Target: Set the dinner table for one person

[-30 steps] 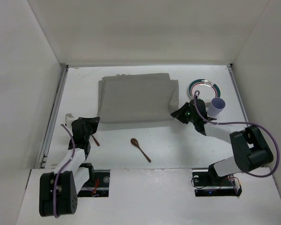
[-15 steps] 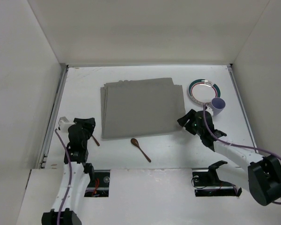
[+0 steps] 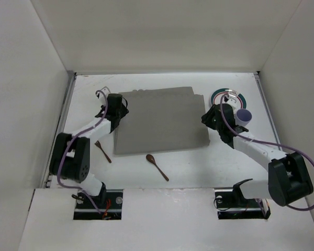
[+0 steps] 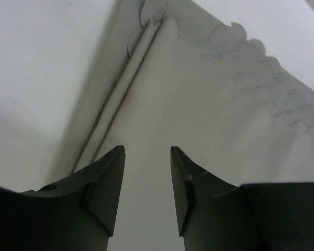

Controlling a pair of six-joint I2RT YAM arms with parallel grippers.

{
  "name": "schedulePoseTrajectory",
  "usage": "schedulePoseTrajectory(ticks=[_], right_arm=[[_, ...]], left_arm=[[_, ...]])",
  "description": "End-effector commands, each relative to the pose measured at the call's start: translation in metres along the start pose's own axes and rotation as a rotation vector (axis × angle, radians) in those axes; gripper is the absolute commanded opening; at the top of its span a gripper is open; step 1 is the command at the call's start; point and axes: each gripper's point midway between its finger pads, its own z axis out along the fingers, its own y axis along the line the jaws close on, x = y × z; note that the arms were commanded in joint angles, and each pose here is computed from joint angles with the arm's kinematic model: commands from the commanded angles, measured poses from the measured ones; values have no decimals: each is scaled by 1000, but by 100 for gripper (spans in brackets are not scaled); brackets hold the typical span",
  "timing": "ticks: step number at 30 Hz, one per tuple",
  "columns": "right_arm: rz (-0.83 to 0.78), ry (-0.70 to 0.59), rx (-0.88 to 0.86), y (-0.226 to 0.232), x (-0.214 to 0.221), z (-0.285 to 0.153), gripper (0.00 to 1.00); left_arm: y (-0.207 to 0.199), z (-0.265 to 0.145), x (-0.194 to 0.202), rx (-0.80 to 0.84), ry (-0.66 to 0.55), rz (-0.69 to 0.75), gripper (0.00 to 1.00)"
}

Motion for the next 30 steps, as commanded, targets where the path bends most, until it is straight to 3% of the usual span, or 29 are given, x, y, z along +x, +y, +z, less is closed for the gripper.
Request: schedulePoseTrajectory(ticks=[1, 6, 21, 30], right_arm=[[-33, -43, -42, 16, -18, 11, 41], [-34, -14, -79, 22, -6, 22, 42], [-38, 14, -127, 33, 11, 27, 55], [-44, 22, -179, 49, 19, 24, 56]], left_arm=[[-6, 28, -34, -26, -66, 78, 37], [-23, 71, -36, -2, -27, 149, 36], [-10, 110, -32, -26, 15, 221, 33], [-9, 117, -27, -23, 31, 228, 20]])
